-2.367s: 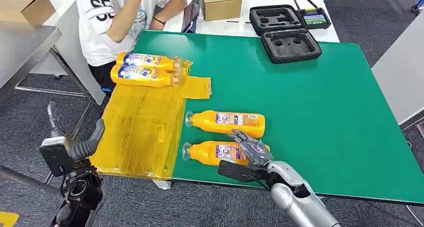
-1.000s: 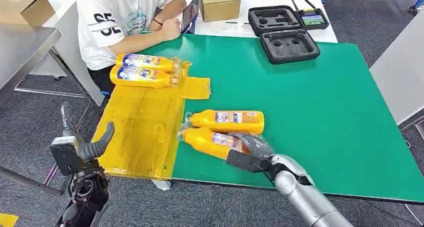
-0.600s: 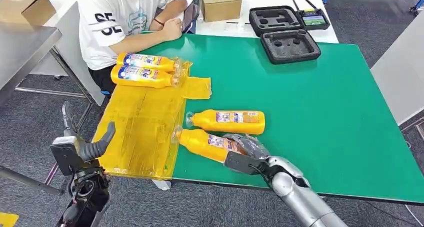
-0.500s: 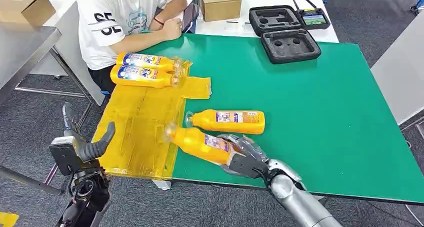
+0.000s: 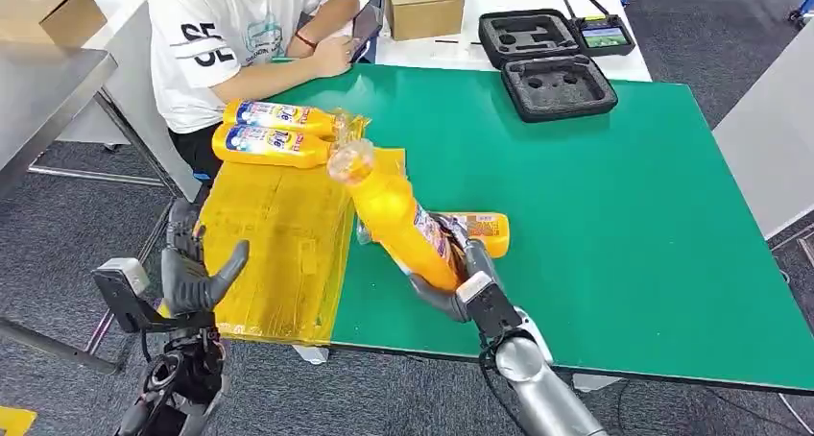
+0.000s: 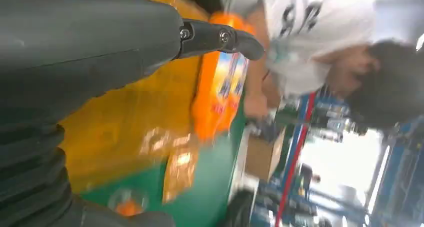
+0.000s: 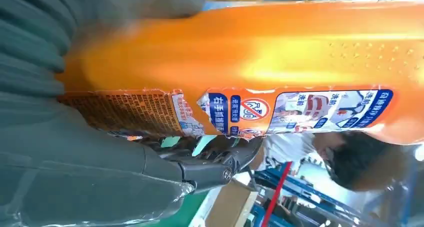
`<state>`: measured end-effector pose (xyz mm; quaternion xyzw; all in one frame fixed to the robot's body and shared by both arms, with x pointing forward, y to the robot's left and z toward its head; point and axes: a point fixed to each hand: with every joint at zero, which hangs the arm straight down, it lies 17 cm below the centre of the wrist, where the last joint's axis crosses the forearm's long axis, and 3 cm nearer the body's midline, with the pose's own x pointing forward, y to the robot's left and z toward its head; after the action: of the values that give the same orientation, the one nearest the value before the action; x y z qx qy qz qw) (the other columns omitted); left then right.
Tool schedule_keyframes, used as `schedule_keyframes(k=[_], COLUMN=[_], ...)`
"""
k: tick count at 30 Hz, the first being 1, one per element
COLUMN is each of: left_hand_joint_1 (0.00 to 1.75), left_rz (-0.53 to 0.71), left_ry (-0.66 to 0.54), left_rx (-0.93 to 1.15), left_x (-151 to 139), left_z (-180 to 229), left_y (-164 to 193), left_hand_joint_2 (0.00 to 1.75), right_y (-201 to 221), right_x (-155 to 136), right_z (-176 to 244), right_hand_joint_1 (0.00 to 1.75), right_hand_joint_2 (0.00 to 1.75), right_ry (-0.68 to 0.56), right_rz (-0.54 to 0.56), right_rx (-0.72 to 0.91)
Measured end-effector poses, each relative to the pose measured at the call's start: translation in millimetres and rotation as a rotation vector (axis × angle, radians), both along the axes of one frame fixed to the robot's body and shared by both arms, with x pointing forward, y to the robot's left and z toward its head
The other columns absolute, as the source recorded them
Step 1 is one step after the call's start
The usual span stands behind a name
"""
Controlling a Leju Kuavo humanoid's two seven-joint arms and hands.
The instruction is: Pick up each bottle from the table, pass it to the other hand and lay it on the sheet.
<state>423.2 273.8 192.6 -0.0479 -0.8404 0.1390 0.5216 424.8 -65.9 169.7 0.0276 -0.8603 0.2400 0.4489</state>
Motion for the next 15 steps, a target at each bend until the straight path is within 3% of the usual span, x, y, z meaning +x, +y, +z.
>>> schedule_keyframes(k=[9, 15], left_hand_joint_1=[0.00, 0.00], left_rz=[-0.298, -0.446], left_ry=[0.051, 0.059], left_rx=[-0.159, -0.162], left_x=[-20.6, -31.2], left_z=[-2.6, -1.2], left_y=[-54.1, -93.4], left_hand_joint_2=[1.75, 1.75], right_y=[-0.4, 23.1], right_x=[3.0, -5.8], right_z=[-0.1, -19.1], right_hand_joint_1=[1.75, 1.75], right_hand_joint_2=[1.75, 1.75], right_ry=[0.028, 0.080], right_rz=[-0.001, 0.057], right_rx=[0.073, 0.074])
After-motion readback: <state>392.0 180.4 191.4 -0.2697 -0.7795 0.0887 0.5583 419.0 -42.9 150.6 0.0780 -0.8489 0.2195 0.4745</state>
